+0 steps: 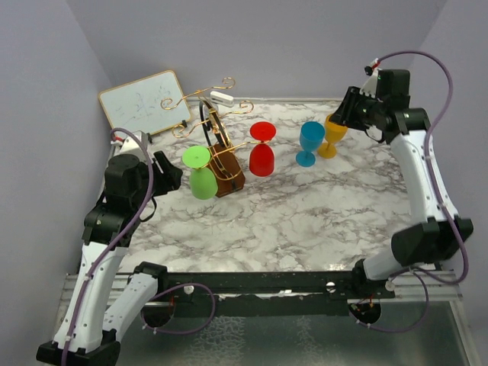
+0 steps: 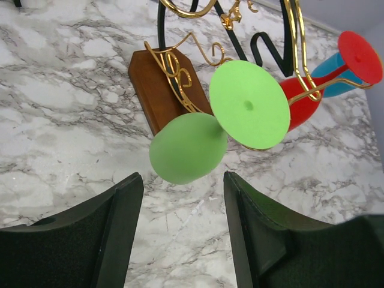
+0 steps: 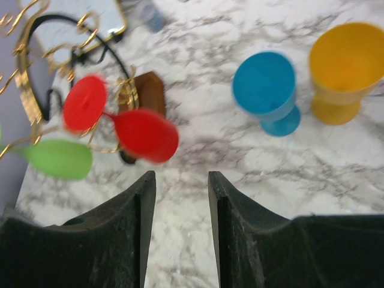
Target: Take the wine glass off the wine glass rack
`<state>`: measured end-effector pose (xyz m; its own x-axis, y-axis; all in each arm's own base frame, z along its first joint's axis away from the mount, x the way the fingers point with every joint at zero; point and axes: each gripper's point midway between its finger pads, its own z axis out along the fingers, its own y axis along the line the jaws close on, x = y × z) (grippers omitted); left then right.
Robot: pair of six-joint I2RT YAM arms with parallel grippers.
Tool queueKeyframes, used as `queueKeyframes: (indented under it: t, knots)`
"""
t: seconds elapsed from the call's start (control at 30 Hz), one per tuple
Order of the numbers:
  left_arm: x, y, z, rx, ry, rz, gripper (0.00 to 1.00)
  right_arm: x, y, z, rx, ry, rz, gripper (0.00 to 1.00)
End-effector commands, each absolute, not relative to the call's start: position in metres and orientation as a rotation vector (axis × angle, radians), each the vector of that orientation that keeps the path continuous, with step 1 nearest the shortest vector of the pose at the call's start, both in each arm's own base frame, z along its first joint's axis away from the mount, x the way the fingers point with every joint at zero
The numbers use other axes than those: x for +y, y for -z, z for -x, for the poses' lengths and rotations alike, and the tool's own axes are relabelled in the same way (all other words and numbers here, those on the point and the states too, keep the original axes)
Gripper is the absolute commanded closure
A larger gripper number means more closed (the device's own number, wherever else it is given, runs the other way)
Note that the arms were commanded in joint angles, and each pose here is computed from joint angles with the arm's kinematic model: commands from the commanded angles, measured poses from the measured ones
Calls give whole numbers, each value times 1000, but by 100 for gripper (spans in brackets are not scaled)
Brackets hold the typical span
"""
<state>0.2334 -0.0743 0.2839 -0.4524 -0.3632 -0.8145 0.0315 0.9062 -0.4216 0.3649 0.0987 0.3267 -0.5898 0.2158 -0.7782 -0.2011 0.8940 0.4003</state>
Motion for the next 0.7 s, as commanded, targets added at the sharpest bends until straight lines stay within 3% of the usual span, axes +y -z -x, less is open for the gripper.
queueKeyframes:
  t: [0.0, 0.2, 0.4, 0.53, 0.67]
  knots:
    - [-84, -303, -221, 1909, 588, 261, 40, 139, -344, -290, 1950, -849, 264, 59]
    - [-91, -338, -226, 1826, 692, 342, 35, 142, -322, -226, 1957, -912, 300, 59]
    - [-104, -336, -259, 1886, 735, 401, 34, 141, -349, -182, 1857, -917, 334, 59]
    - [-85, -363, -287, 1829, 630, 450, 34, 136, -368, -173, 1824, -883, 325, 59]
    - [-47, -429, -321, 1705, 560, 459, 34, 131, -371, -185, 1841, -827, 320, 59]
